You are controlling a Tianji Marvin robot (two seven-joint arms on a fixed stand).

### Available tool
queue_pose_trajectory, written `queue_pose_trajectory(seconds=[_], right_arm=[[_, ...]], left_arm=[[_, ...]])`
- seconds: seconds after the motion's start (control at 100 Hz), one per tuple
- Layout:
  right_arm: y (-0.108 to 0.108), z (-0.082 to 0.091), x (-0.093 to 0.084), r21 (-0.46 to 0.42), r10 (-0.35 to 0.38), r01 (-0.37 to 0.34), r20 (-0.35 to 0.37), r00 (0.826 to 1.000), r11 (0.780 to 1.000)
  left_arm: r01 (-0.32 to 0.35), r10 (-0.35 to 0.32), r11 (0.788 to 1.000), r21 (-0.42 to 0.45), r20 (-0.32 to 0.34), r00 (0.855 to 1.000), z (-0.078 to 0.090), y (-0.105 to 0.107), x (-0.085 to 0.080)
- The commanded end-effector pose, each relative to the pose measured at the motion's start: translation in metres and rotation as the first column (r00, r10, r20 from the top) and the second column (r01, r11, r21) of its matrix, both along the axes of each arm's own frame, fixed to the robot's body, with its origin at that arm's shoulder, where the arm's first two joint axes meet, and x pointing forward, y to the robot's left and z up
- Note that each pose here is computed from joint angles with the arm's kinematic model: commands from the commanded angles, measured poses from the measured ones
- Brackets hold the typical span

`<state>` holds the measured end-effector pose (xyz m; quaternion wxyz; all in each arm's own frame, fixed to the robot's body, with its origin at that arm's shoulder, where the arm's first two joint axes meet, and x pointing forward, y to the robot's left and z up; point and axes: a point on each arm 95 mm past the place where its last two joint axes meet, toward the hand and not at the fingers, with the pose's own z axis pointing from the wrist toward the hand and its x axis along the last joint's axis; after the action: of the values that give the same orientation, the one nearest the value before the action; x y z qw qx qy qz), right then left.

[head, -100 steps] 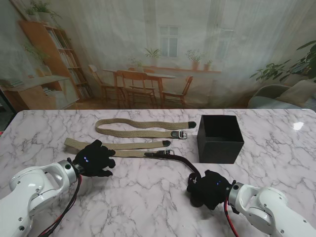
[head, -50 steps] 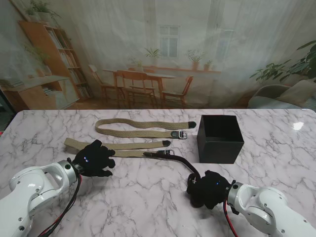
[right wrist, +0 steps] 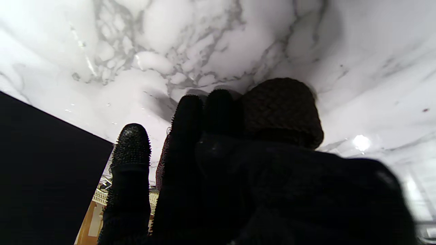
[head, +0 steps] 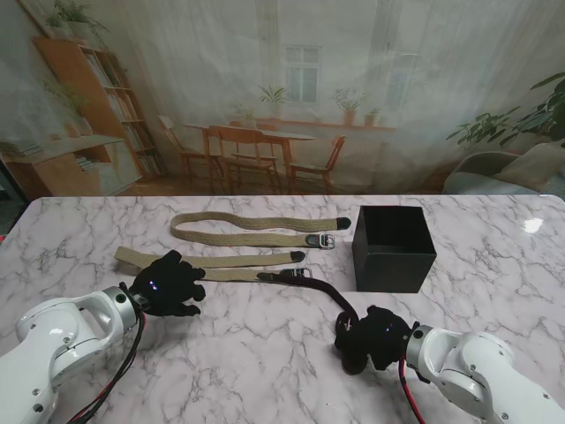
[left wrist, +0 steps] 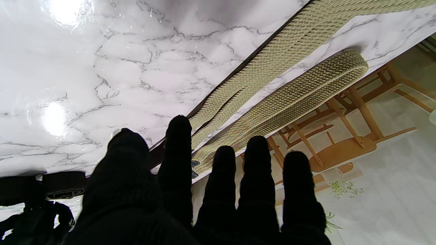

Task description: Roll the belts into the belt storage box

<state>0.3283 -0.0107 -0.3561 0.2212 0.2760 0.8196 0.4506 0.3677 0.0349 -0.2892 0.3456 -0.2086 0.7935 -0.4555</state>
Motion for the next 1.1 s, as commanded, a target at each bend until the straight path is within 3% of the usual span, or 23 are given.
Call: queue_pose_trajectory(seconds=[0.0,0.19,0.71,1.09], right_arm=[[-0.005,-0.015,-0.007,-0.033,-0.007,0.006,-0.043,0.999,0.999],[-0.006,-0.021,-0.007,-0.052,-0.01,0.008,-0.038,0.999,0.999],[-0.005,-0.032,-0.01,0.036,-0.066,0.067,-0.046,0.997,0.997],[-0.004,-0.036,-0.009,0.107,-0.14,0.146,-0.058,0.988,0.984]], left_arm=[[-0.003,0.003,1.0,0.011,-0.012,1.0,-0.002,0.001,-0.001],[-0.003,0.003,1.0,0.009,-0.012,1.0,-0.002,0.001,-0.001],[-0.003,0.003,1.0,0.006,-0.016,1.0,-0.004,0.0,-0.001],[-0.006,0.006,1.0,0.008,-0.018,1.0,-0.004,0.0,-0.002]])
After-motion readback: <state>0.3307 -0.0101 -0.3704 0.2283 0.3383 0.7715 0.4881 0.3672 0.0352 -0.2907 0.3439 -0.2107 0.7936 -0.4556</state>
